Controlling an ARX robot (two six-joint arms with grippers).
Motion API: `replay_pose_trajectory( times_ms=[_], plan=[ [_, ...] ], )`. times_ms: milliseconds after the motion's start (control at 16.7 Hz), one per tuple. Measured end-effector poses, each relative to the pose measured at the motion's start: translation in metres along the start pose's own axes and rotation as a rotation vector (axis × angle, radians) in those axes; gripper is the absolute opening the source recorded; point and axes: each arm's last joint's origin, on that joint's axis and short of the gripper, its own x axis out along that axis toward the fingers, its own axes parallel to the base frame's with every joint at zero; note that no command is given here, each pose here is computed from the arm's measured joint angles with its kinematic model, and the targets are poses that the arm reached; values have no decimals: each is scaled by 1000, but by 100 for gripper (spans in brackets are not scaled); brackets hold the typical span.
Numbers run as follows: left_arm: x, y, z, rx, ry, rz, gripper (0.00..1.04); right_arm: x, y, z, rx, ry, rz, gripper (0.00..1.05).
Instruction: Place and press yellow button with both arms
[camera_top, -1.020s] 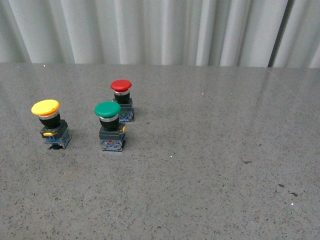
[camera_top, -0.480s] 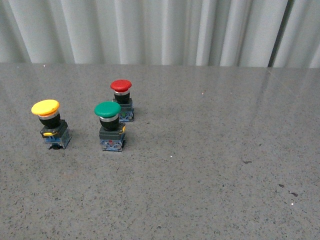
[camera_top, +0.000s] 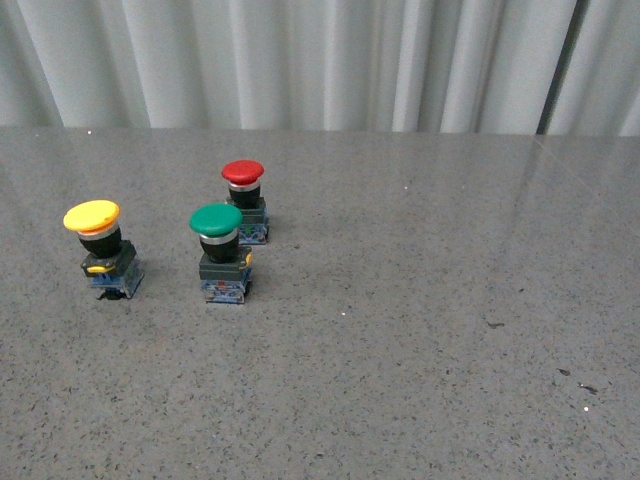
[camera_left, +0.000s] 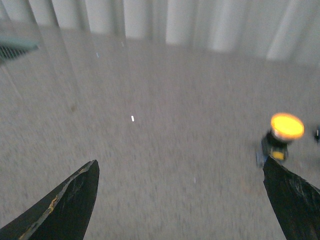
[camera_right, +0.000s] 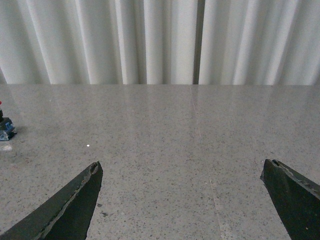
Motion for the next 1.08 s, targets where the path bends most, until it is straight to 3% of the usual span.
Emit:
replay_pose_trajectory(
  times_ms=[180, 300, 420, 540, 1080],
  plan=[
    [32, -17, 58, 32, -121, -83, 98, 0, 0, 0, 0, 0, 2, 98],
    [74, -44, 75, 116, -7, -200, 98, 0, 0, 0, 0, 0, 2, 98],
    [122, -74, 76, 171, 160, -296, 98, 0, 0, 0, 0, 0, 2, 98],
    [148, -90, 75, 179, 224, -307, 98, 0, 0, 0, 0, 0, 2, 98],
    [181, -96, 40, 173, 369, -345, 98, 0, 0, 0, 0, 0, 2, 98]
  ],
)
